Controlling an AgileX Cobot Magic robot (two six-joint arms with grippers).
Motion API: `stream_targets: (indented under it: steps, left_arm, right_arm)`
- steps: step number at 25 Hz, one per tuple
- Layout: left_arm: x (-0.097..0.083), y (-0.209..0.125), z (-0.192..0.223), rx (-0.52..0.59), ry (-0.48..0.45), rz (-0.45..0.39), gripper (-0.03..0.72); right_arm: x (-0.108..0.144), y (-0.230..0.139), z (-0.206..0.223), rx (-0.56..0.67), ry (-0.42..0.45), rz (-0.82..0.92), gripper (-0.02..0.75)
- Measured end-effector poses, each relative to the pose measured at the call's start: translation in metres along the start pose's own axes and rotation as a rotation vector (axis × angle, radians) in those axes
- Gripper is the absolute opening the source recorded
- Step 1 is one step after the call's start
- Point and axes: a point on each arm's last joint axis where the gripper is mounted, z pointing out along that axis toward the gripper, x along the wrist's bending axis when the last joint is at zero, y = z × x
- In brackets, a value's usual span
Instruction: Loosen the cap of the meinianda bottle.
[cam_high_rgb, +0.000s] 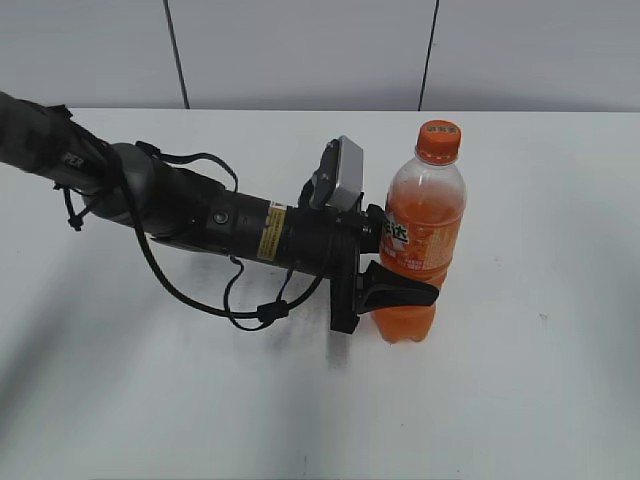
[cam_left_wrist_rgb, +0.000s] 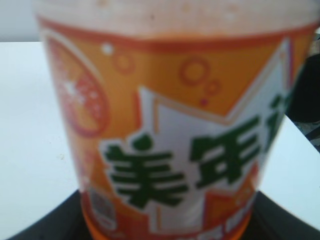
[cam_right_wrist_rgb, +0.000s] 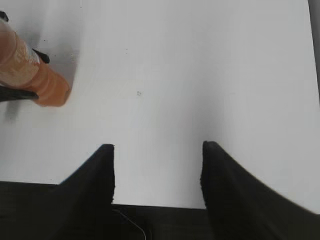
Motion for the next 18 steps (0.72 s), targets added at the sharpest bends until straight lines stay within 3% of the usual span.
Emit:
stream_targets:
  steps: [7,10,18]
  left_arm:
    - [0.0,0.0,0.0,0.005,-0.003,0.0,0.398]
    - [0.0,0.0,0.0,0.007,-0.004,-0.004,0.398]
    - [0.0,-0.001,0.0,0.022,-0.01,-0.02,0.398]
  right_arm:
    - [0.0,0.095,0.051,0.119,0.019,0.026,0.415]
    - [0.008,0.117,0.077,0.168,0.088,0.035,0.412]
    - [0.084,0.148,0.1,0.195,0.282,-0.117,0.396]
